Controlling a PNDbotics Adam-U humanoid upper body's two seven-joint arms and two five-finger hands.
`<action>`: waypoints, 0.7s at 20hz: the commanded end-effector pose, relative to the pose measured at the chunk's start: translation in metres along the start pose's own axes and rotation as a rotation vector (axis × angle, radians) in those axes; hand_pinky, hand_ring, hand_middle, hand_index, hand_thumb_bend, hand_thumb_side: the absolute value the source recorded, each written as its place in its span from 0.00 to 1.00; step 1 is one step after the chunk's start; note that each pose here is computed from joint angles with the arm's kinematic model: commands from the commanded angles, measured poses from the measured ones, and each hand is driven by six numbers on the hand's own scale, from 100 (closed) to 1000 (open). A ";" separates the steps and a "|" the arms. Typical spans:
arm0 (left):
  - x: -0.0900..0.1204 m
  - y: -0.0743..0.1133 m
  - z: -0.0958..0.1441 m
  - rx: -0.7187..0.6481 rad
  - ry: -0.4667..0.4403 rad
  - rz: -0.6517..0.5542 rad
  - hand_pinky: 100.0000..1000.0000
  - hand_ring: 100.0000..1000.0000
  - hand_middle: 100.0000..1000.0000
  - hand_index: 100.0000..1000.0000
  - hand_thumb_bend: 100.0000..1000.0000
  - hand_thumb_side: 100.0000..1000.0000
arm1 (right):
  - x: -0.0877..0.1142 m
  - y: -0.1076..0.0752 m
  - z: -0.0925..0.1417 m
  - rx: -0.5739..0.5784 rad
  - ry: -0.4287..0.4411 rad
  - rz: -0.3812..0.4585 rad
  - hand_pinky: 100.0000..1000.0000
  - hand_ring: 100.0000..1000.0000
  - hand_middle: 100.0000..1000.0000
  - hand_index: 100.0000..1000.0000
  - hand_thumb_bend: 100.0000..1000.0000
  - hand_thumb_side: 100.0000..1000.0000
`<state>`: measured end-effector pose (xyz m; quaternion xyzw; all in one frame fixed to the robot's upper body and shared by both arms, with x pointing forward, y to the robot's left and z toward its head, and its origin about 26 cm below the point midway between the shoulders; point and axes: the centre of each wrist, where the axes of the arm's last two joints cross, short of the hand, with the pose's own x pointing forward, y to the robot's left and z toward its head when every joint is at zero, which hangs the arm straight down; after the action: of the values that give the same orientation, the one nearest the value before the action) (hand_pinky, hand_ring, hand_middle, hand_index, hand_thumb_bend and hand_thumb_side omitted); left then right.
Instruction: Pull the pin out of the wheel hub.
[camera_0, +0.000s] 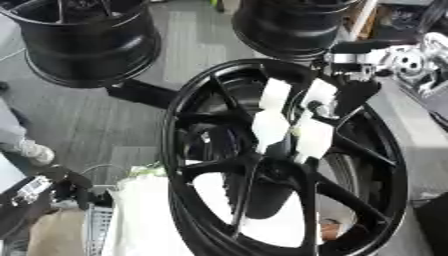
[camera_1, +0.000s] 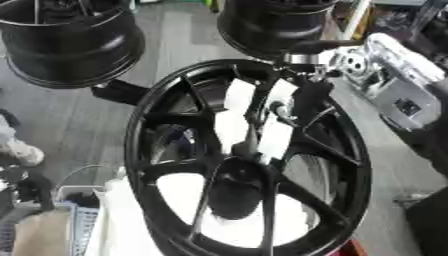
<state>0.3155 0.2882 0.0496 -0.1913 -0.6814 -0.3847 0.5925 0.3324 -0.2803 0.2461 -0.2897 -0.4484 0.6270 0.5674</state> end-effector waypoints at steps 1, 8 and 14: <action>0.009 0.006 0.002 0.002 -0.003 -0.032 0.51 0.41 0.42 0.62 0.00 1.00 | -0.003 -0.016 0.012 -0.001 0.058 -0.021 0.43 0.28 0.41 0.51 0.00 0.00; 0.009 0.007 0.004 0.005 0.003 -0.031 0.51 0.41 0.42 0.62 0.00 1.00 | -0.006 -0.028 0.021 -0.042 0.080 -0.015 0.43 0.28 0.40 0.51 0.00 0.00; 0.008 0.007 0.007 0.009 0.016 -0.028 0.51 0.41 0.42 0.63 0.00 1.00 | -0.015 -0.038 0.036 -0.082 0.124 -0.023 0.43 0.28 0.40 0.52 0.00 0.00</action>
<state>0.3138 0.2906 0.0483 -0.1898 -0.6763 -0.3833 0.5998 0.3263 -0.2978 0.2749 -0.3359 -0.4604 0.5982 0.5633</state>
